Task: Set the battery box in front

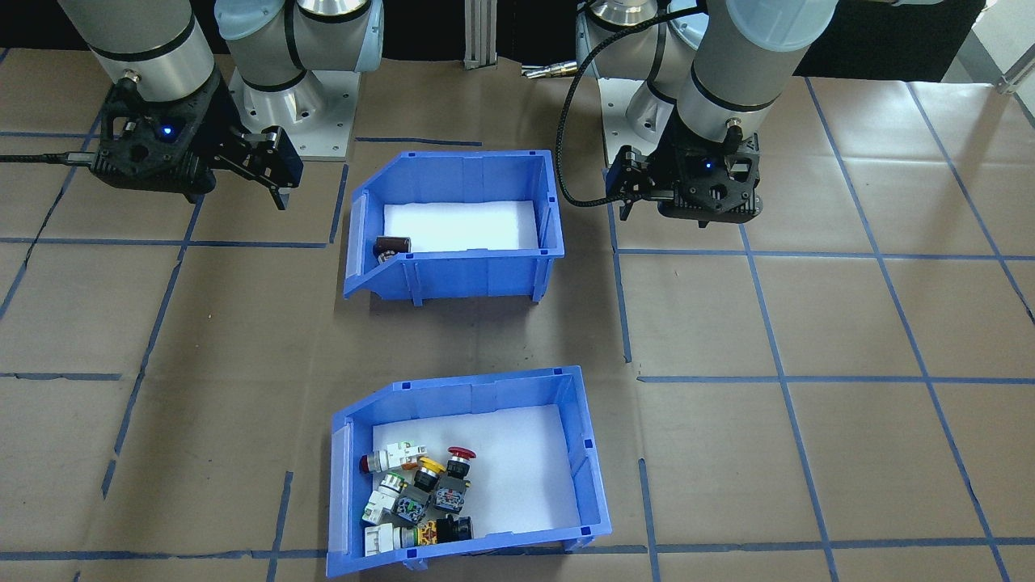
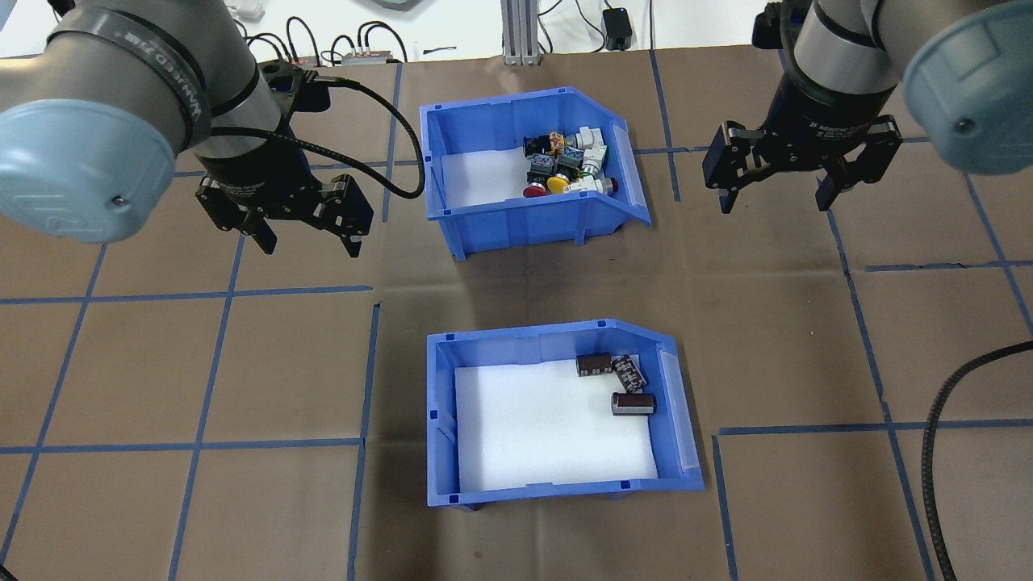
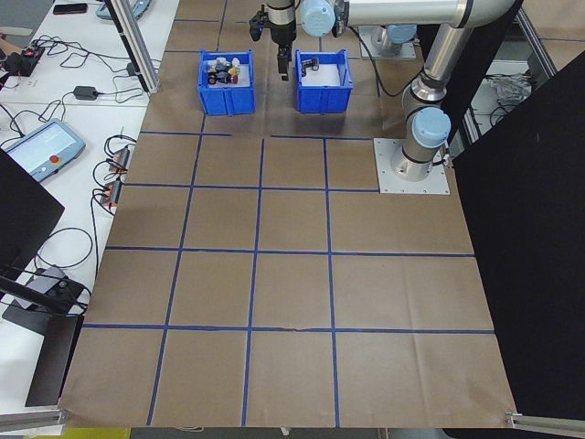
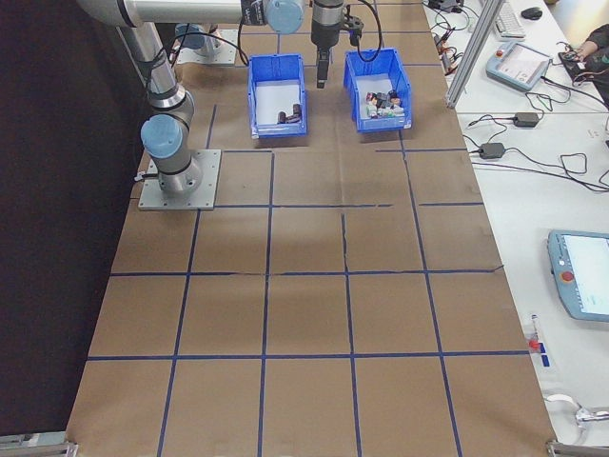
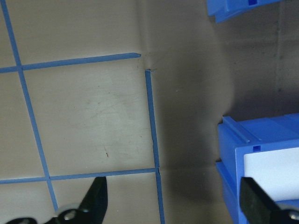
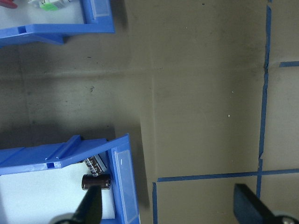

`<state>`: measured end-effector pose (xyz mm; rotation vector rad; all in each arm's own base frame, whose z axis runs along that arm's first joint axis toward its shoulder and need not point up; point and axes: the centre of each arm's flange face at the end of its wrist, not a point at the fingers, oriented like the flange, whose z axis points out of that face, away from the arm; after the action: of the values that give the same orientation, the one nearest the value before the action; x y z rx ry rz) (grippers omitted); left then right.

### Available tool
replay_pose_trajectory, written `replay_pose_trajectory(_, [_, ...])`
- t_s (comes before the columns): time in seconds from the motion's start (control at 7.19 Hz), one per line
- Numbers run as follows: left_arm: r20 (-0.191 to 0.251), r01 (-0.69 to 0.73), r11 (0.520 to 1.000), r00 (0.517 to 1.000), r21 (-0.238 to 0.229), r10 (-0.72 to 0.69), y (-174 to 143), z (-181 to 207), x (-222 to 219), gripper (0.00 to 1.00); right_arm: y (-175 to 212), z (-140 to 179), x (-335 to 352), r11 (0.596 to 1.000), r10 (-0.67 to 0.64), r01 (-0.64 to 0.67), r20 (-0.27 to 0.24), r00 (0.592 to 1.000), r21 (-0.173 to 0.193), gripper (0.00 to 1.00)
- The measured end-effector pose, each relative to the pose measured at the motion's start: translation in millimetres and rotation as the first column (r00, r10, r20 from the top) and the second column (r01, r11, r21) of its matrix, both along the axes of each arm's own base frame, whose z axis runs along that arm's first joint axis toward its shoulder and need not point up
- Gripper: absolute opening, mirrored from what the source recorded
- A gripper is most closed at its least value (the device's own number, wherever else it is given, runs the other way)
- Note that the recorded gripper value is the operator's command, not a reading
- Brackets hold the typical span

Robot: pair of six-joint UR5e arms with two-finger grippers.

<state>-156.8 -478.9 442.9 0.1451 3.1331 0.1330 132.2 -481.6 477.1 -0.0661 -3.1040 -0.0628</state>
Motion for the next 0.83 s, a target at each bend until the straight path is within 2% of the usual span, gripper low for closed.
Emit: replay_pose_trajectory(0.83, [-0.004,-0.008,1.0,1.0,0.008,0.008,1.9,-6.1,-0.4,0.99,0.1,-2.1,-0.3,1.0,-0.003,0.003,-0.004,1.0,0.005,1.0])
